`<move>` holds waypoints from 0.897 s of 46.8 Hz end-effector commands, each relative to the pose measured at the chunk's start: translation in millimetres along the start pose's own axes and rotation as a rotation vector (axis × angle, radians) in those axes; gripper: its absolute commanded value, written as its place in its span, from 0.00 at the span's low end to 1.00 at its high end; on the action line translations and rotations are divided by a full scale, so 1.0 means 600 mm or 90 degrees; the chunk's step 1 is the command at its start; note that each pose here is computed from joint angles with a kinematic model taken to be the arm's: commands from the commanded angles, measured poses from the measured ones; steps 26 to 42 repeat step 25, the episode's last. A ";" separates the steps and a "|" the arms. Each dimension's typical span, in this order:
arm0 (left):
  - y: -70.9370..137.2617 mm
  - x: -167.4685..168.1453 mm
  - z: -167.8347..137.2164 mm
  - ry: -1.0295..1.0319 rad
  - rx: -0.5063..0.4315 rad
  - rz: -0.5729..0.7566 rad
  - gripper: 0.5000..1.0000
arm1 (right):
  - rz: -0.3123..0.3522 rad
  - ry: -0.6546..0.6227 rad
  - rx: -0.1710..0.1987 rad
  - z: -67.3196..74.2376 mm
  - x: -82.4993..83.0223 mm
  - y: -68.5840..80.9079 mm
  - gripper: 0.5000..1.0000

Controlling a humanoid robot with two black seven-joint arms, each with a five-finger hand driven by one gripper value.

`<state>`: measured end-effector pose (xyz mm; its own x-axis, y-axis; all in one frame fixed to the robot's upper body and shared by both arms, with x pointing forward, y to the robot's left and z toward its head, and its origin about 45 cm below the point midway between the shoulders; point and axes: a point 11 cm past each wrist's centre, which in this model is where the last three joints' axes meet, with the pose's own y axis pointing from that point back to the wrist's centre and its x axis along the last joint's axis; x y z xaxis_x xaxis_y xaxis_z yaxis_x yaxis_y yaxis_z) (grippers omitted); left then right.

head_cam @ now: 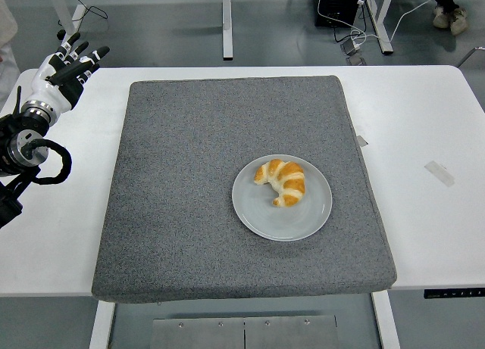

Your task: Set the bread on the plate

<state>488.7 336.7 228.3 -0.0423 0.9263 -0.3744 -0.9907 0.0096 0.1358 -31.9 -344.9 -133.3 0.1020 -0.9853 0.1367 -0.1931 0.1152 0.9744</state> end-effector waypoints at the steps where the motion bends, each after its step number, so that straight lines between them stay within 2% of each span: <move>1: 0.002 0.003 -0.005 0.000 0.003 0.002 0.95 | 0.003 -0.001 0.001 -0.001 0.002 0.000 1.00; 42: 0.002 0.004 -0.005 -0.002 0.002 0.003 0.95 | 0.005 -0.006 -0.005 0.008 0.003 0.002 1.00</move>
